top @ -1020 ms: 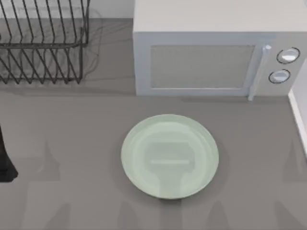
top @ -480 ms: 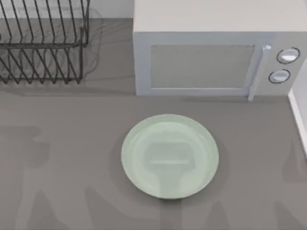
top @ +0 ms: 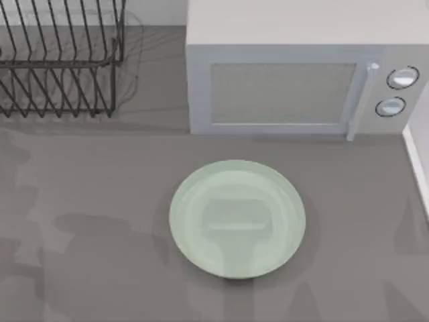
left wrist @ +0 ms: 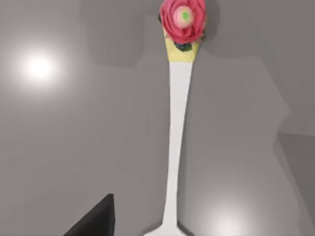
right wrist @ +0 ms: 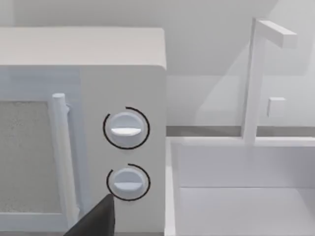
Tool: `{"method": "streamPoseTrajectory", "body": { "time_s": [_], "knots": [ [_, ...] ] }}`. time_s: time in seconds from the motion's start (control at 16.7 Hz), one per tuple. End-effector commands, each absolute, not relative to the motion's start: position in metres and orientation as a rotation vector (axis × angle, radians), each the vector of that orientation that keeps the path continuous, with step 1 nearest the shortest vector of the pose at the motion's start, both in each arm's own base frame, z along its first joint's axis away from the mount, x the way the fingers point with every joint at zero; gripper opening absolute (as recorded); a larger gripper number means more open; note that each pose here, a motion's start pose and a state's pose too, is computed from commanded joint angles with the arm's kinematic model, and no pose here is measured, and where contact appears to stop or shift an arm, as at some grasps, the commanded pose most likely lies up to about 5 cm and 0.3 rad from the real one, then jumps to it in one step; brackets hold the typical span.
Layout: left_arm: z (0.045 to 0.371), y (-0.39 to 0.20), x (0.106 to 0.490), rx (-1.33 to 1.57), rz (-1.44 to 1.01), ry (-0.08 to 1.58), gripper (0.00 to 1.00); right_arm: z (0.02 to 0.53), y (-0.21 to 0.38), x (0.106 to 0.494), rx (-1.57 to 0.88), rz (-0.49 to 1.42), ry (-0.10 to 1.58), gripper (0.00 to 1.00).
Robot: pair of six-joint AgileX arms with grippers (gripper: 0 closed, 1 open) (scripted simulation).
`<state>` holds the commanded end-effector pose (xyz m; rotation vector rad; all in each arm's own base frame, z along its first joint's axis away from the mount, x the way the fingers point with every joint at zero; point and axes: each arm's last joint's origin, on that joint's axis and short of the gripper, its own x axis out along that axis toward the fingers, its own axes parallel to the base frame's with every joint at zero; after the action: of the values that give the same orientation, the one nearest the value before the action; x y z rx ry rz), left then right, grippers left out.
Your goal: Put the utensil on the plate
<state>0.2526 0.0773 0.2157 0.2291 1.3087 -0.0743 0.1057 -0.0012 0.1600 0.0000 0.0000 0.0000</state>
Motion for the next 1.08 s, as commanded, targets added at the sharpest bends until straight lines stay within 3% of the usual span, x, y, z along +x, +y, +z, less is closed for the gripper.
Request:
{"method": "streamPoseTrajectory", "body": {
  "time_s": [0.36,0.84,1.08],
  "knots": [
    [0.195,0.115,0.297,0.198,-0.182,1.536,1.0,0.16,-0.001,0.106,0.0,0.0,0.0,1.0],
    [0.191,0.119,0.303,0.197,-0.196,1.555,1.0,0.16,-0.001,0.106,0.0,0.0,0.0,1.0],
    [0.16,0.121,0.306,0.193,-0.193,1.557,1.0,0.16,-0.001,0.106,0.0,0.0,0.0,1.0]
  ]
}}
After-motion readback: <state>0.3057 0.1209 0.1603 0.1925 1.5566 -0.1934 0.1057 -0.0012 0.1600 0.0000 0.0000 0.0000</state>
